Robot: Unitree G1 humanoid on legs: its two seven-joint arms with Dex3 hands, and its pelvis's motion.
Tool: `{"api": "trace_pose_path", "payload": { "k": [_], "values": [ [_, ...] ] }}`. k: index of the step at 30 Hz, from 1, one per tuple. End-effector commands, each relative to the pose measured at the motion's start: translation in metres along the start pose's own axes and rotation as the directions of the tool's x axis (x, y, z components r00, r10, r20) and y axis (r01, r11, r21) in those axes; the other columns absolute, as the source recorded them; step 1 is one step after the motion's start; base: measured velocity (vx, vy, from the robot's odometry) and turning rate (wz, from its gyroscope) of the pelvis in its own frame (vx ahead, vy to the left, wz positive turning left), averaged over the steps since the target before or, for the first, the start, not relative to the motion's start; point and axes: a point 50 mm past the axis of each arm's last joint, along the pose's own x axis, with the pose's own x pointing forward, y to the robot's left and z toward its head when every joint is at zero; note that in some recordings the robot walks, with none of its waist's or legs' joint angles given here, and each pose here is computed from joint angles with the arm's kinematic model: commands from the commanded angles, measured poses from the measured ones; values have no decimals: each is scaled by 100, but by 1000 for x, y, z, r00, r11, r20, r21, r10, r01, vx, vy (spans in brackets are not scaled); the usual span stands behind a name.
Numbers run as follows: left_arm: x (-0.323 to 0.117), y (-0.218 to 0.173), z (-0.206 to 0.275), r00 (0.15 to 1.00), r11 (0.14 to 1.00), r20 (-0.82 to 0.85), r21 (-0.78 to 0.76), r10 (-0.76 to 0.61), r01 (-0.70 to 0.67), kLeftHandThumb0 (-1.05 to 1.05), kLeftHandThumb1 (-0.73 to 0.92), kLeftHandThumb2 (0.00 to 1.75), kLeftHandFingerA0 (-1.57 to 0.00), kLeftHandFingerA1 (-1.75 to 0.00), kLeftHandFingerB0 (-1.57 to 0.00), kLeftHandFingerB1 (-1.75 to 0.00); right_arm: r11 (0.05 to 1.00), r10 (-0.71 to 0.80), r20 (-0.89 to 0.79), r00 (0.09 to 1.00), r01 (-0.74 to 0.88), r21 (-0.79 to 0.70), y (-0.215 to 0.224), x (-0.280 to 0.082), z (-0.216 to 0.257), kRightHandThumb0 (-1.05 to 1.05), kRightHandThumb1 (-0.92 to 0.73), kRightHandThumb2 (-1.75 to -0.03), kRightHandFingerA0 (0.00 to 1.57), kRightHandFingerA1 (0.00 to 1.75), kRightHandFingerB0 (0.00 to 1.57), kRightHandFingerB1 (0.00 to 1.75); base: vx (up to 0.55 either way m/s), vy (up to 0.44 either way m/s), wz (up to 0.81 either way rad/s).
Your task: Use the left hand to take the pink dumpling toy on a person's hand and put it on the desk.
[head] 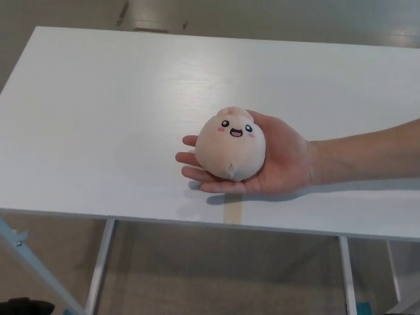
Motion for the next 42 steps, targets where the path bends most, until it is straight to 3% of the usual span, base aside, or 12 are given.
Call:
{"api": "trace_pose_path", "payload": {
  "k": [1,2,5,19,22,26,27,38,40,42],
  "values": [
    [-115,16,-18,826,998,562,-26,-36,61,-56,45,76,-55,-53,-43,-47,999,-23,-71,997,21,-40,0,-8,-50,-23,-69,-60,68,46,55,42,0,0,0],
    [-139,22,-11,775,998,631,-18,-33,57,-54,45,75,-55,-53,-43,-47,999,-27,-78,997,23,-45,0,-9,-54,-23,-69,-60,69,46,55,42,0,0,0],
    [-150,35,0,739,998,674,-39,-4,41,-52,44,74,-55,-53,-43,-47,999,-26,-76,997,22,-42,0,-9,-54,-23,-69,-60,68,46,55,42,0,0,0],
    [-175,47,14,684,998,728,-61,50,-8,-52,44,74,-56,-53,-44,-48,999,-17,-84,996,12,-53,2,-8,-52,-23,-69,-60,68,46,56,43,0,0,0],
    [-197,59,32,580,995,809,-78,96,-57,-52,43,74,-56,-54,-44,-48,999,-11,-79,997,7,-51,1,-8,-49,-23,-69,-60,68,46,56,43,0,0,0],
    [-207,63,38,537,993,835,-96,120,-73,-52,43,73,-56,-54,-44,-48,999,-8,-79,997,4,-51,0,-8,-49,-23,-70,-60,68,46,56,43,0,0,0],
    [-223,71,46,469,989,871,-115,147,-97,-52,42,73,-57,-54,-44,-49,999,-7,-77,997,3,-47,0,-8,-49,-23,-70,-61,68,46,57,43,0,0,0],
    [-268,95,70,271,976,945,-140,182,-168,-53,40,72,-58,-59,-44,-50,999,-11,-82,997,7,-46,0,-8,-50,-23,-69,-60,69,47,57,43,0,0,0],
    [-281,105,83,183,964,964,-152,194,-218,-54,40,73,-57,-57,-42,-48,999,-8,-80,997,4,-51,1,-8,-49,-23,-70,-60,70,47,57,43,0,0,0],
    [-285,108,87,161,961,968,-153,193,-231,-55,40,72,-56,-56,-40,-47,999,-9,-80,997,5,-50,0,-8,-49,-24,-70,-60,70,47,58,44,0,0,0]
  ]
}}
